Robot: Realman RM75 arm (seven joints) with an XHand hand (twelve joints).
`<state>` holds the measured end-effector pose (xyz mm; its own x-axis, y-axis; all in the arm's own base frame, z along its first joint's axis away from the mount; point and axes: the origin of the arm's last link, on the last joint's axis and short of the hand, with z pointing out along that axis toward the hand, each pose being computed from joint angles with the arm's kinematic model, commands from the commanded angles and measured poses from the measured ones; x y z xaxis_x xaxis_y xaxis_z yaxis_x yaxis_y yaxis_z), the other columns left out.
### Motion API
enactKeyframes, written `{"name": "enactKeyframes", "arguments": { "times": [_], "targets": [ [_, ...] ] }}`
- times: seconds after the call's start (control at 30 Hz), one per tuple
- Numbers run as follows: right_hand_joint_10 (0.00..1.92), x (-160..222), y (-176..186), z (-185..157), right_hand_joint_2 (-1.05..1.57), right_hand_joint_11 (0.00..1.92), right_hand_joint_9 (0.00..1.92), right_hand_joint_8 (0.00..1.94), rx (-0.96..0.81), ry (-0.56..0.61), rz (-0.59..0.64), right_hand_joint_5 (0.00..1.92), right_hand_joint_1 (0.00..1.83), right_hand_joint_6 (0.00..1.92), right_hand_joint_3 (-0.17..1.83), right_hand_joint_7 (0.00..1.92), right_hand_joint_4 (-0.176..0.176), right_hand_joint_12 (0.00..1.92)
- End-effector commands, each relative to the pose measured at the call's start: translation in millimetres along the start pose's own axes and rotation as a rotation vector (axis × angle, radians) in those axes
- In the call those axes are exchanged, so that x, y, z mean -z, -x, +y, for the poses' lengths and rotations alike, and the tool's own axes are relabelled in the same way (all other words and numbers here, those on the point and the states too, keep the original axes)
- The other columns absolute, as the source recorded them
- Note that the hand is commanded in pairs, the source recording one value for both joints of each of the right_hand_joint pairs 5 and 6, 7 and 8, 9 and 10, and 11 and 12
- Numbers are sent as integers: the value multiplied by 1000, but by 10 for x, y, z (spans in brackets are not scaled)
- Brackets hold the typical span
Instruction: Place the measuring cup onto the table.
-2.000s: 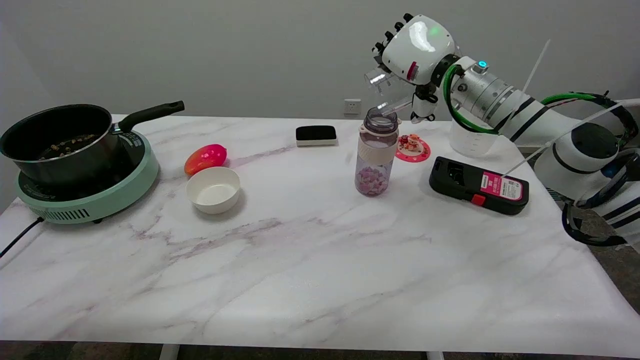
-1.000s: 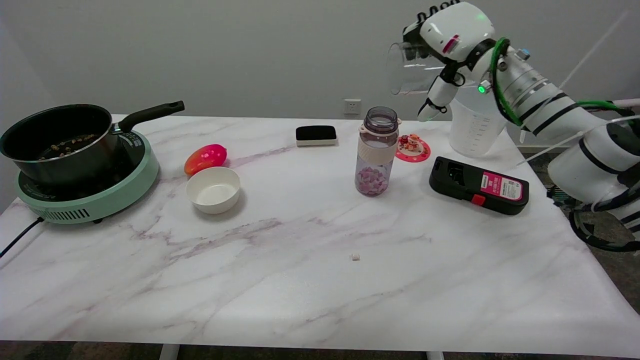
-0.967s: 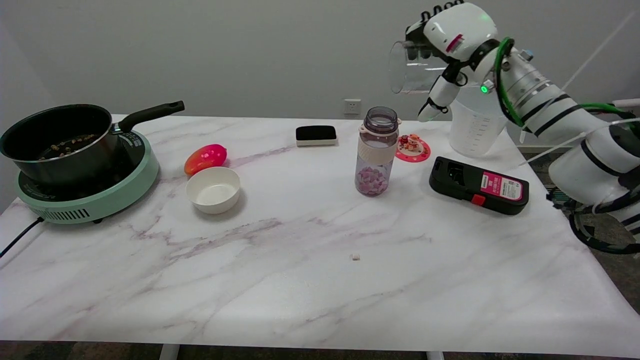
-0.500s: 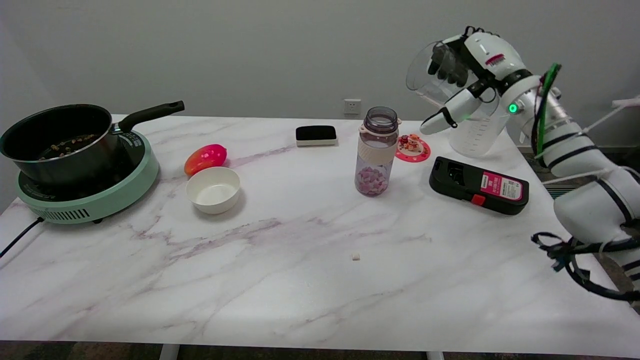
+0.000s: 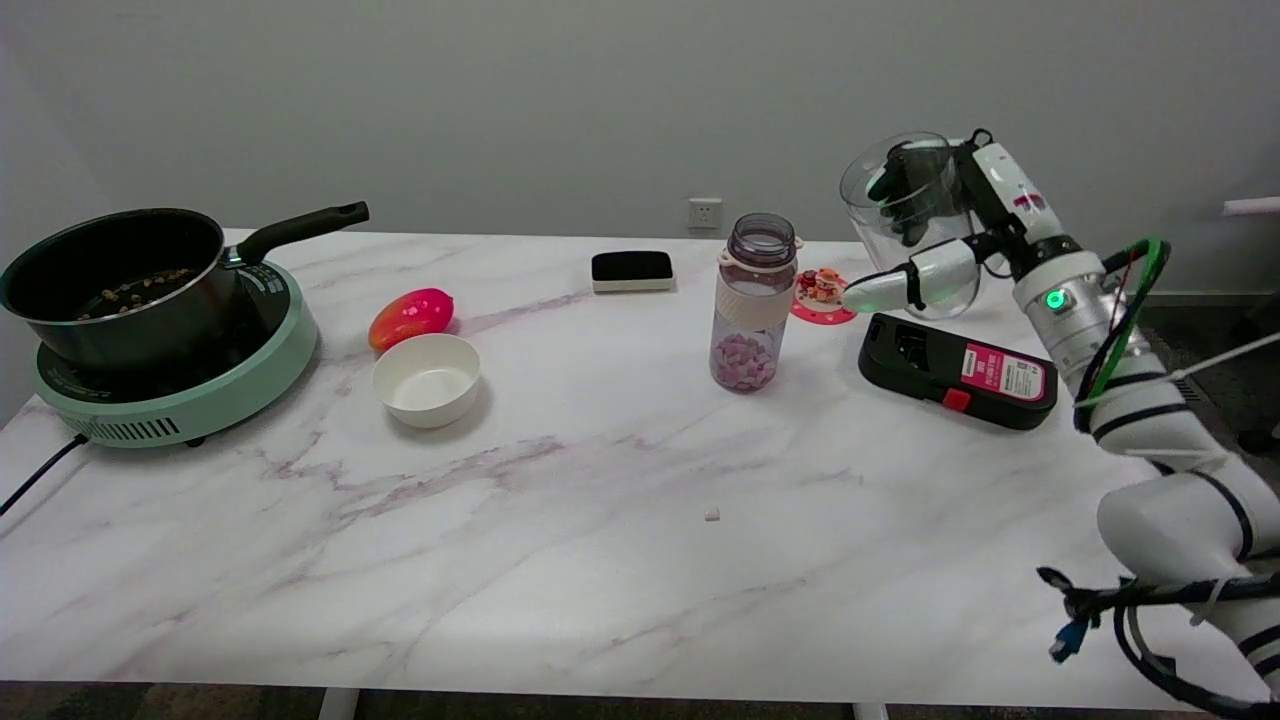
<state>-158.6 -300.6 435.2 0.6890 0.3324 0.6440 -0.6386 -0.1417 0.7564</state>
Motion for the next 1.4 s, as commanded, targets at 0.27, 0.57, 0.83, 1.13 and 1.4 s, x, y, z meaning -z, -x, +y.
{"name": "enactKeyframes", "arguments": {
  "times": [0.27, 0.57, 0.83, 1.13, 1.4],
  "targets": [
    [1830, 696, 776, 269, 1571, 1614, 1830, 1920, -485, 70, 76, 1920, 1200, 1920, 239, 1920, 0, 1614],
    [1830, 810, 1084, 216, 1571, 1620, 1830, 1920, -538, 39, 65, 1920, 1201, 1920, 240, 1920, 0, 1620],
    [1830, 946, 1234, 229, 1571, 1622, 1830, 1920, -540, 48, 62, 1920, 1200, 1920, 238, 1920, 0, 1622],
    [1825, 1070, 1313, 286, 1571, 1616, 1825, 1920, -522, 51, 53, 1920, 1197, 1920, 237, 1920, 0, 1616],
    [1823, 1134, 1415, 292, 1571, 1614, 1823, 1920, -492, 30, 83, 1920, 1197, 1920, 239, 1920, 0, 1614]
  ]
}}
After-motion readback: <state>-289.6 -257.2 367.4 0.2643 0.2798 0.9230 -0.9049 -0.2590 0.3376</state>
